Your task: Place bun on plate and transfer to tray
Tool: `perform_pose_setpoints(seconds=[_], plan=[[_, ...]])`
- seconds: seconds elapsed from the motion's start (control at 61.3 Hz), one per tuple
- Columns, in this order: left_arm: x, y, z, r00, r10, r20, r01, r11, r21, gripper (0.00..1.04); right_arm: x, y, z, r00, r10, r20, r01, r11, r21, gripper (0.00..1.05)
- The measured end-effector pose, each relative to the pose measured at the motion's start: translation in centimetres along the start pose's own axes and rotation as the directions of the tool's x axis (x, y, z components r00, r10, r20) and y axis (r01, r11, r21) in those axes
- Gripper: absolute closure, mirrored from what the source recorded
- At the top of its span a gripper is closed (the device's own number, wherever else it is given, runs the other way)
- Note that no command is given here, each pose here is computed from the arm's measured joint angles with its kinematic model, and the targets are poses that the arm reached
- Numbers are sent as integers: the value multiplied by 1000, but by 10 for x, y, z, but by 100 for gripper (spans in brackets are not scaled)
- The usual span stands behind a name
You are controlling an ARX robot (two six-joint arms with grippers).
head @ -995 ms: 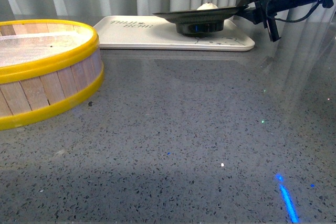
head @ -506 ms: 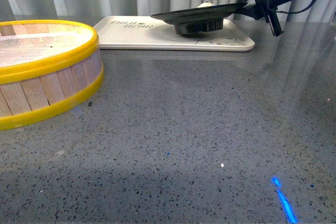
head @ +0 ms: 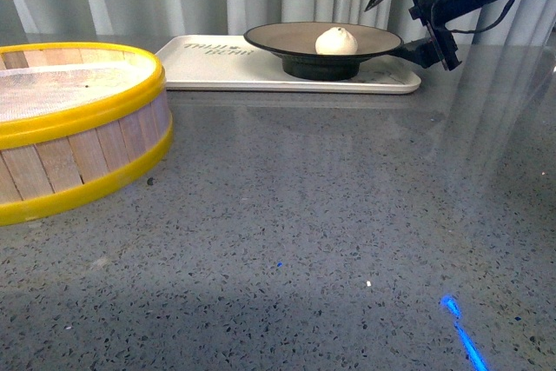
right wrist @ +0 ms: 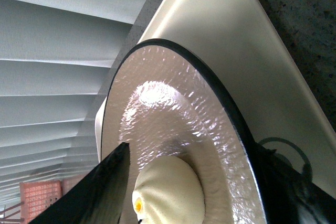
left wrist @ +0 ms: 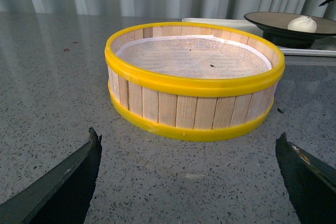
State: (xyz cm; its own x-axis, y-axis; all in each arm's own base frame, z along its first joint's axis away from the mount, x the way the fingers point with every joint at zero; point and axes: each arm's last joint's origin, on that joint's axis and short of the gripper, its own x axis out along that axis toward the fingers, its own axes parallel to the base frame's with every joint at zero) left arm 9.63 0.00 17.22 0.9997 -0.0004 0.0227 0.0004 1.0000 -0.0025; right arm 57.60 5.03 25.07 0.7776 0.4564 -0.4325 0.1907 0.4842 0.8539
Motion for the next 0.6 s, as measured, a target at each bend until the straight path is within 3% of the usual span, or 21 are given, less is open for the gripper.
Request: perform_pose_setpoints(seconds=[0.147,0.473,0.603], plan=[[0,0,0,1000,0,0,0,1000,0,7,-4,2,2,1000,17,17,-17,1000,-2,7],[0,0,0,1000,0,0,0,1000,0,7,-82,8,1,980,127,154,-127,992,-13,8],[0,0,0,1000,0,0,0,1000,0,7,-141,-2,-24,945,121,304,-102,992,-77,8]])
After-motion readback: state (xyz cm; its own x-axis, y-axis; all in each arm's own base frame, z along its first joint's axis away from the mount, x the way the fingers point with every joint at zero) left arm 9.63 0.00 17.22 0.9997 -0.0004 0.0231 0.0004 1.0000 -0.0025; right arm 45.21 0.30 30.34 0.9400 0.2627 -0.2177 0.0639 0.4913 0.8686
